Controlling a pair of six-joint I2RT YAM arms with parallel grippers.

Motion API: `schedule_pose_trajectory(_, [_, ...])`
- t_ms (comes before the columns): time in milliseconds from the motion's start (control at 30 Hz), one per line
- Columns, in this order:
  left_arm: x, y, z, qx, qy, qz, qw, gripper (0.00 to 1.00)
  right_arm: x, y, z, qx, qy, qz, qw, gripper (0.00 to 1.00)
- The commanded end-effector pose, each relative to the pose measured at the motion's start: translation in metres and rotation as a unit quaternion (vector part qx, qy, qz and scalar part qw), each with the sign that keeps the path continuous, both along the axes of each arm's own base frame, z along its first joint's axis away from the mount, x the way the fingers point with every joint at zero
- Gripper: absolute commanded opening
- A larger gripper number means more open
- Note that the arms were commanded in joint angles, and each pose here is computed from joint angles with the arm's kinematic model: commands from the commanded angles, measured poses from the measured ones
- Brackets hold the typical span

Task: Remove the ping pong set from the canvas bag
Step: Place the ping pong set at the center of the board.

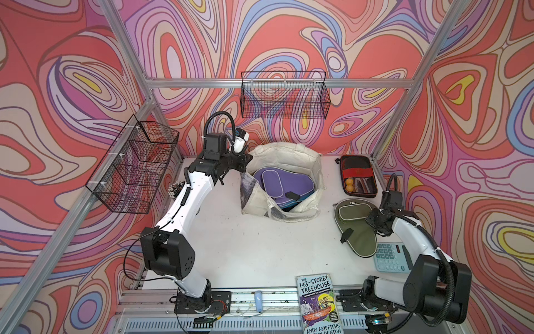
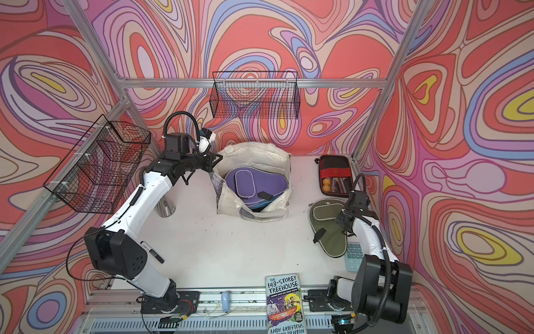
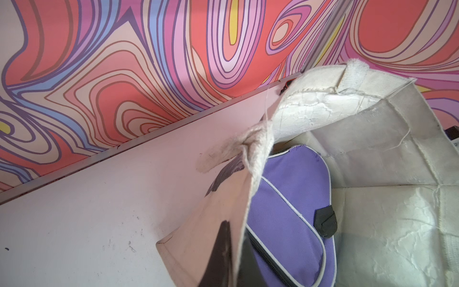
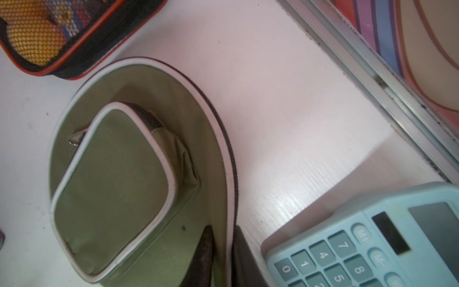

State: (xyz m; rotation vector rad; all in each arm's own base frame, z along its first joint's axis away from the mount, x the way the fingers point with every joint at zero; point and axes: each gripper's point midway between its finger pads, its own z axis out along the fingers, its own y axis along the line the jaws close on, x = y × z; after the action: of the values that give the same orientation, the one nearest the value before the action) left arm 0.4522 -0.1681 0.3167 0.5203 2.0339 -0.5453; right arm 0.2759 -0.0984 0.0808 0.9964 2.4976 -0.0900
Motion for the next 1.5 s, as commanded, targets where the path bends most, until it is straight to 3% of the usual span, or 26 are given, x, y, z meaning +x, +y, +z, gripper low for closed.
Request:
schedule_pose_trajectory(0, [-0.002, 0.003, 0.044, -0.018, -0.061, -0.003, 0.998, 0.0, 0.001, -0.007, -0.003, -0.015, 0.0, -0.008, 1.0, 0.22])
schedule_pose_trajectory(367, [-0.003, 0.003, 0.043, -0.016, -0.06, -0.002, 0.998, 0.0, 0.019, -0.009, 0.014, -0.019, -0.022, 0.004, 1.0, 0.25])
schedule_pose_trajectory(500, [-0.004, 0.004, 0.044, -0.013, -0.061, -0.002, 0.998, 0.0, 0.027, -0.01, 0.035, -0.025, -0.039, 0.017, 0.999, 0.31])
schedule_pose_trajectory(567, [-0.005, 0.004, 0.045, -0.013, -0.063, -0.003, 0.998, 0.0, 0.034, -0.008, 0.05, -0.028, -0.055, 0.032, 0.998, 0.42])
schedule_pose_trajectory(667, [-0.008, 0.003, 0.046, -0.016, -0.064, -0.007, 0.998, 0.0, 0.049, 0.002, 0.08, -0.023, -0.095, 0.078, 0.992, 0.98])
schedule_pose_trajectory(800, [-0.012, 0.0, 0.051, -0.024, -0.066, -0.016, 0.997, 0.0, 0.071, 0.026, 0.124, -0.007, -0.164, 0.148, 0.975, 0.98])
schedule_pose_trajectory(933, [-0.02, -0.002, 0.063, -0.028, -0.077, -0.017, 0.996, 0.0, 0.094, 0.077, 0.179, -0.025, -0.232, 0.244, 0.941, 0.98])
schedule_pose_trajectory(1100, [-0.025, -0.005, 0.073, -0.029, -0.091, -0.021, 0.995, 0.0, 0.116, 0.17, 0.226, -0.047, -0.273, 0.382, 0.881, 0.98])
schedule_pose_trajectory(1267, [-0.026, -0.01, 0.087, -0.039, -0.1, -0.029, 0.994, 0.0, 0.115, 0.255, 0.268, -0.066, -0.313, 0.503, 0.803, 0.98])
schedule_pose_trajectory(1467, [-0.03, -0.017, 0.106, -0.049, -0.111, -0.038, 0.992, 0.0, 0.094, 0.326, 0.299, -0.052, -0.351, 0.615, 0.704, 0.98])
